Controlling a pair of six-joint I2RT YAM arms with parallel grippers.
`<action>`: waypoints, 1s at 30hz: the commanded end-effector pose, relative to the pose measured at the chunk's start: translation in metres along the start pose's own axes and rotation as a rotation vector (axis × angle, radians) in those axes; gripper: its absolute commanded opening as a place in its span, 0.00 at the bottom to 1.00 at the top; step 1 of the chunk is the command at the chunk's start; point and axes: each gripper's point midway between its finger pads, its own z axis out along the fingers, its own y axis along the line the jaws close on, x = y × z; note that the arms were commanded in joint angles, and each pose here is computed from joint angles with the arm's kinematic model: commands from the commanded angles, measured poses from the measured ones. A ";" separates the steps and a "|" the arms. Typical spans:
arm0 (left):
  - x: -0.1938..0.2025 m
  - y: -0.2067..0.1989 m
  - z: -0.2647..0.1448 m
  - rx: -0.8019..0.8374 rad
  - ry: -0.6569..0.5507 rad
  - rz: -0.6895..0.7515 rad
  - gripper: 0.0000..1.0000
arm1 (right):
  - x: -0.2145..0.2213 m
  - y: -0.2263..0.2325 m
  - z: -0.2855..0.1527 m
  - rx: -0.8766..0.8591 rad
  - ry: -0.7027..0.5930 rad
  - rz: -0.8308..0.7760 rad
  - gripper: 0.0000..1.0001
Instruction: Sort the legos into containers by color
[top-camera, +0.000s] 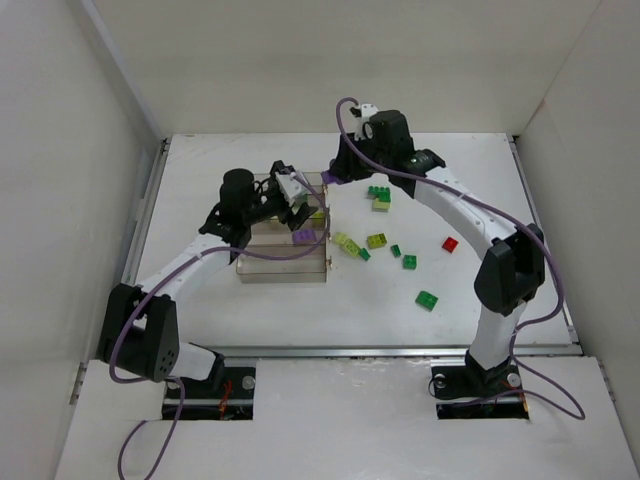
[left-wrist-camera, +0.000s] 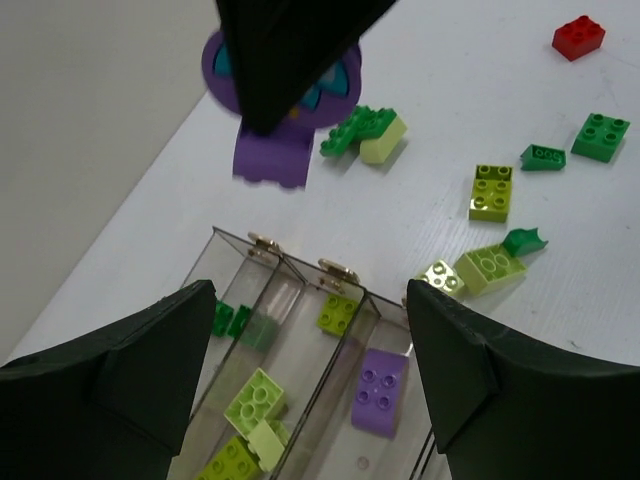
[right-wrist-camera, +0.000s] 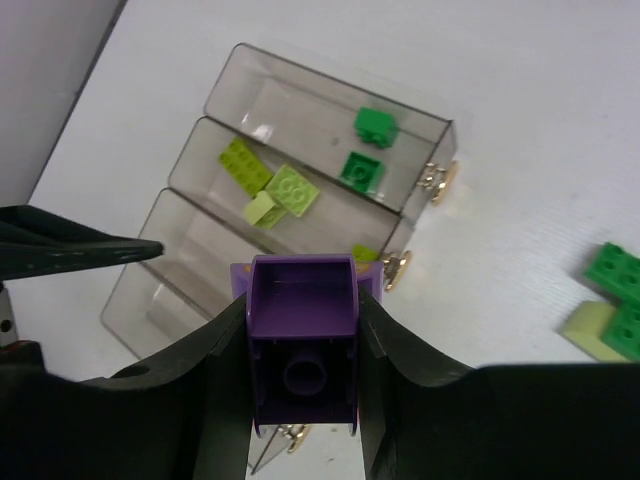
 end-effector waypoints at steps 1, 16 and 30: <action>-0.037 0.000 0.008 0.029 -0.098 0.110 0.75 | -0.020 0.031 -0.006 -0.109 -0.050 0.047 0.00; -0.034 0.014 0.030 -0.098 -0.045 0.134 0.75 | 0.005 0.074 -0.008 -0.187 0.005 -0.004 0.00; -0.039 0.019 0.025 -0.124 -0.042 0.146 0.18 | 0.020 0.078 -0.008 -0.213 0.050 -0.043 0.00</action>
